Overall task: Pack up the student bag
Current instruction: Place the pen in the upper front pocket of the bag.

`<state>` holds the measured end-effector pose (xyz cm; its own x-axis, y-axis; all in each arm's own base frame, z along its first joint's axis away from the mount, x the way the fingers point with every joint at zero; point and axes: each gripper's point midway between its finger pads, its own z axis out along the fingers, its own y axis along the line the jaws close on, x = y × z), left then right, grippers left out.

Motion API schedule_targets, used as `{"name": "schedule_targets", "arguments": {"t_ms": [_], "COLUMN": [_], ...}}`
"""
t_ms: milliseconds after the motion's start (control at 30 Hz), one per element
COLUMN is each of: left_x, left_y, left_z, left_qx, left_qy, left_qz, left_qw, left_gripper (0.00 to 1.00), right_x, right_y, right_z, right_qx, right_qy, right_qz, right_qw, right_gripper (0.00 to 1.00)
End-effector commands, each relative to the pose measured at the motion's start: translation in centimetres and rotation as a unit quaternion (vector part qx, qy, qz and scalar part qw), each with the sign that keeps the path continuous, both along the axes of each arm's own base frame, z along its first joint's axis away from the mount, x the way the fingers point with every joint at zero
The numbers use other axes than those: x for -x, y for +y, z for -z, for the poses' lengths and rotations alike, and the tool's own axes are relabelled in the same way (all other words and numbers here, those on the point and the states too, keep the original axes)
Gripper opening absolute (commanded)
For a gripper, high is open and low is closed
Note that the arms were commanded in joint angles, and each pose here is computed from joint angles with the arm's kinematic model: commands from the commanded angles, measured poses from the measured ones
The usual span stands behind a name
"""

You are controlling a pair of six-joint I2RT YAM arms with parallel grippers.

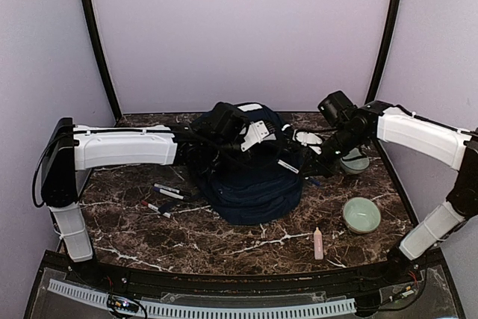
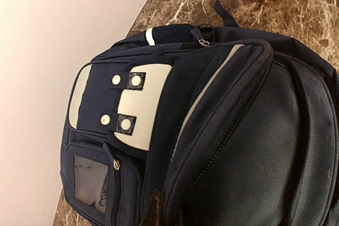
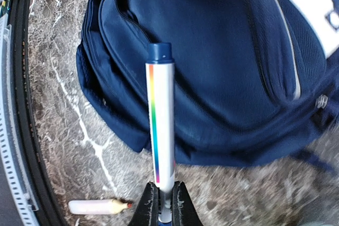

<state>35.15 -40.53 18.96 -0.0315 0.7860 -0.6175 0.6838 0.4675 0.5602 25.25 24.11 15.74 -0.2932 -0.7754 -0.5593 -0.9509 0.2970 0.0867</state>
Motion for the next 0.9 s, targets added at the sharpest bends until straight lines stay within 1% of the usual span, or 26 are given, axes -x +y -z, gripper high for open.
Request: {"name": "schedule_targets", "arguments": {"t_ms": [0, 100, 167, 267, 367, 533, 867], "left_x": [0.3, 1.2, 1.6, 2.1, 2.2, 2.1, 1.5], "left_y": [0.7, 1.2, 1.7, 2.6, 2.7, 3.3, 3.8], "left_z": [-9.6, -11.8, -12.7, -13.6, -13.7, -13.5, -12.2], "left_qx": [0.133, 0.171, 0.187, 0.212, 0.231, 0.259, 0.267], "left_qy": [-0.04, -0.05, -0.061, -0.077, -0.057, -0.026, -0.003], "left_qz": [-0.008, 0.003, 0.006, 0.004, 0.012, 0.019, 0.015], "left_qw": [0.99, 0.984, 0.98, 0.974, 0.971, 0.965, 0.964], "left_gripper": [0.0, 0.0, 0.0, 0.0, 0.0, 0.0, 0.0], "right_x": [-1.4, -2.5, -2.9, -3.0, -3.2, -2.8, 0.0], "right_y": [1.8, 3.6, 5.2, 7.2, 8.6, 9.0, 8.8], "right_z": [-1.2, -2.6, -3.1, -3.7, -3.4, -1.4, -0.6], "right_qx": [0.068, 0.094, 0.097, 0.099, 0.128, 0.186, 0.2], "right_qy": [-0.076, -0.13, -0.138, -0.133, -0.166, -0.213, -0.206], "right_qz": [-0.043, -0.063, -0.077, -0.099, -0.121, -0.158, -0.184], "right_qw": [0.994, 0.985, 0.983, 0.981, 0.97, 0.946, 0.94], "right_gripper": [0.04, 0.03, 0.03, 0.03, 0.03, 0.02, 0.02]}}
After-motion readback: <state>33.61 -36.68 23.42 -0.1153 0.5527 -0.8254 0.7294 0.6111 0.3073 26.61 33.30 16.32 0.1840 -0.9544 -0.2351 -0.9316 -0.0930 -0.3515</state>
